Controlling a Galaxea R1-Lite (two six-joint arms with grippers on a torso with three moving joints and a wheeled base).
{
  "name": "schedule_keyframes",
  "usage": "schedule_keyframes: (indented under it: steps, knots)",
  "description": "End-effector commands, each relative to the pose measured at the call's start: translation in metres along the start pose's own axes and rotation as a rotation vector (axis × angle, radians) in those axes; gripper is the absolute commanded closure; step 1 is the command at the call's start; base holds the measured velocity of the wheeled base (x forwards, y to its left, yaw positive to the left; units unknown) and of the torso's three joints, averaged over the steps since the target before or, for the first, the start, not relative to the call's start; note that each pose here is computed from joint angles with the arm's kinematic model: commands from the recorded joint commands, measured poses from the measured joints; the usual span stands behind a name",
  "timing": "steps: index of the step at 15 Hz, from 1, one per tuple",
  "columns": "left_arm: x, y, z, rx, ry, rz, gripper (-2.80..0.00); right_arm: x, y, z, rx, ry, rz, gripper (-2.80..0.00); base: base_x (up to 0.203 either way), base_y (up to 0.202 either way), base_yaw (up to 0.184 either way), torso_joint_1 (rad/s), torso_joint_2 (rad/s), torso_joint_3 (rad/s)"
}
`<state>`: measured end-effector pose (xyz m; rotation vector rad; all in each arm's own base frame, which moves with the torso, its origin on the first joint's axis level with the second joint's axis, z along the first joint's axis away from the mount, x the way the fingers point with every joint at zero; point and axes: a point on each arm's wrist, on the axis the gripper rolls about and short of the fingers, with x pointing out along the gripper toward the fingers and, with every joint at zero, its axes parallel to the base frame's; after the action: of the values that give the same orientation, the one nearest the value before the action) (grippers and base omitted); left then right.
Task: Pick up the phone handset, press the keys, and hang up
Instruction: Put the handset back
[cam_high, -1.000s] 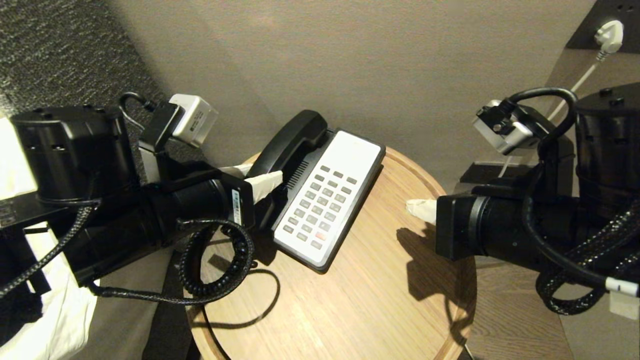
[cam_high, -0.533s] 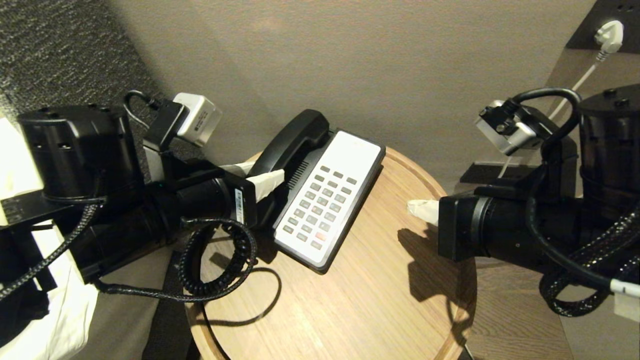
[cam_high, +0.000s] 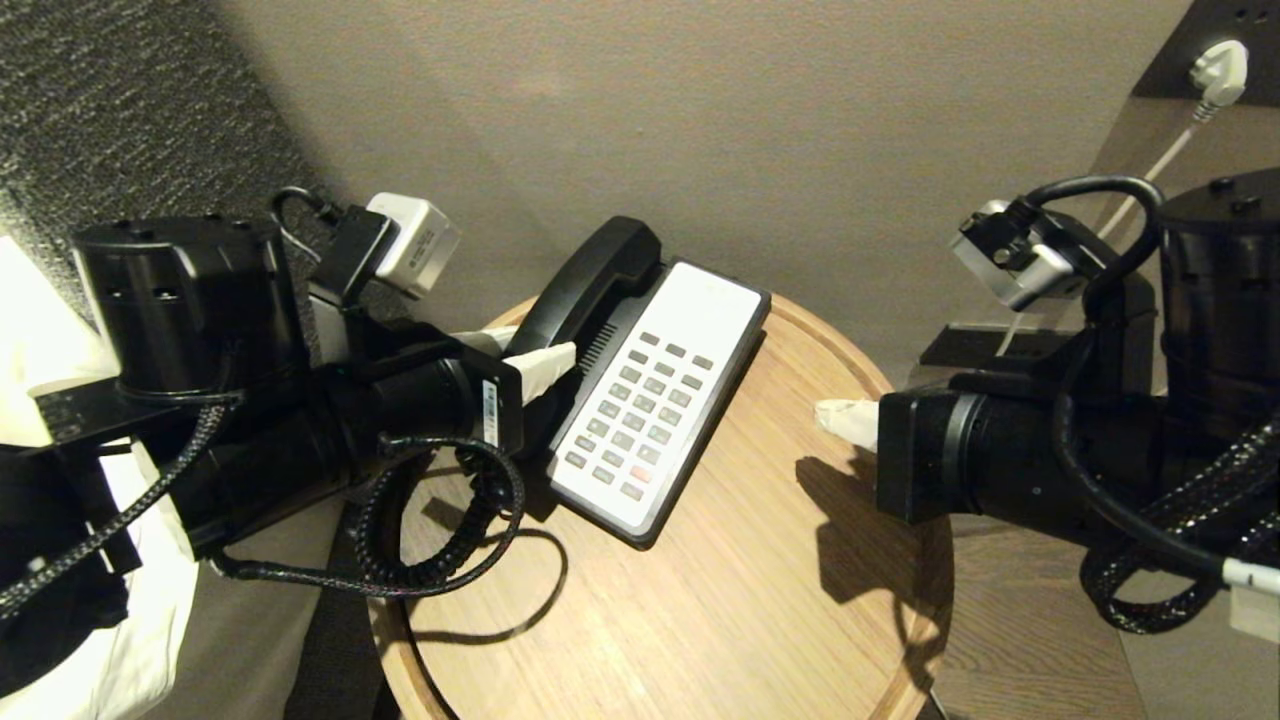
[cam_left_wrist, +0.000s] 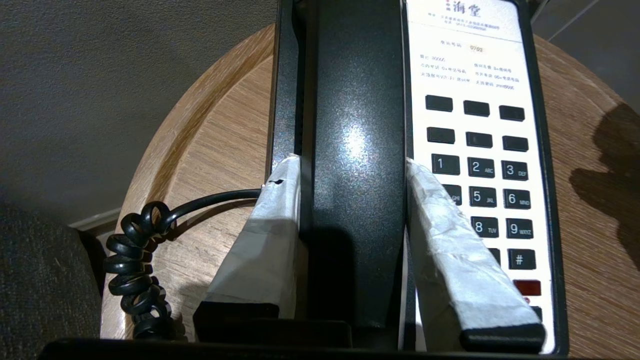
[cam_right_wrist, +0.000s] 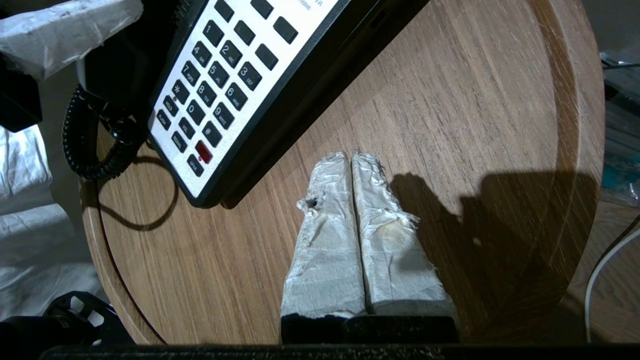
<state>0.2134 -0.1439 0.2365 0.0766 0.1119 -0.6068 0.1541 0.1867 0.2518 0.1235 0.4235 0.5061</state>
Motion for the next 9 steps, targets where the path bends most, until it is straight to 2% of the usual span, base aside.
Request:
schedule_keyframes:
  steps: [1,3,4,9]
  knots:
    - [0.0018,0.0,-0.0009,0.002,0.002,-0.001,0.0,0.0005,0.0001,-0.0005,0.001,0.001,-0.001,0.0,0.0,0.0,0.0,0.0,0.0,0.0]
    - [0.0018,0.0,-0.0003,0.002,0.001,0.0,0.0,0.0007,0.0,-0.001,0.0,0.003,-0.002,0.0,0.0,0.0,0.0,0.0,0.0,0.0]
    - [0.0019,0.0,0.0002,0.002,-0.001,-0.002,-2.8,0.0009,-0.0004,-0.0021,-0.001,0.007,-0.003,0.0,0.0,0.0,0.0,0.0,0.0,0.0]
    - [0.0045,0.0004,0.0068,0.003,-0.031,0.002,-2.8,0.0006,-0.0007,-0.0027,-0.001,0.008,-0.004,0.0,0.0,0.0,0.0,0.0,0.0,0.0]
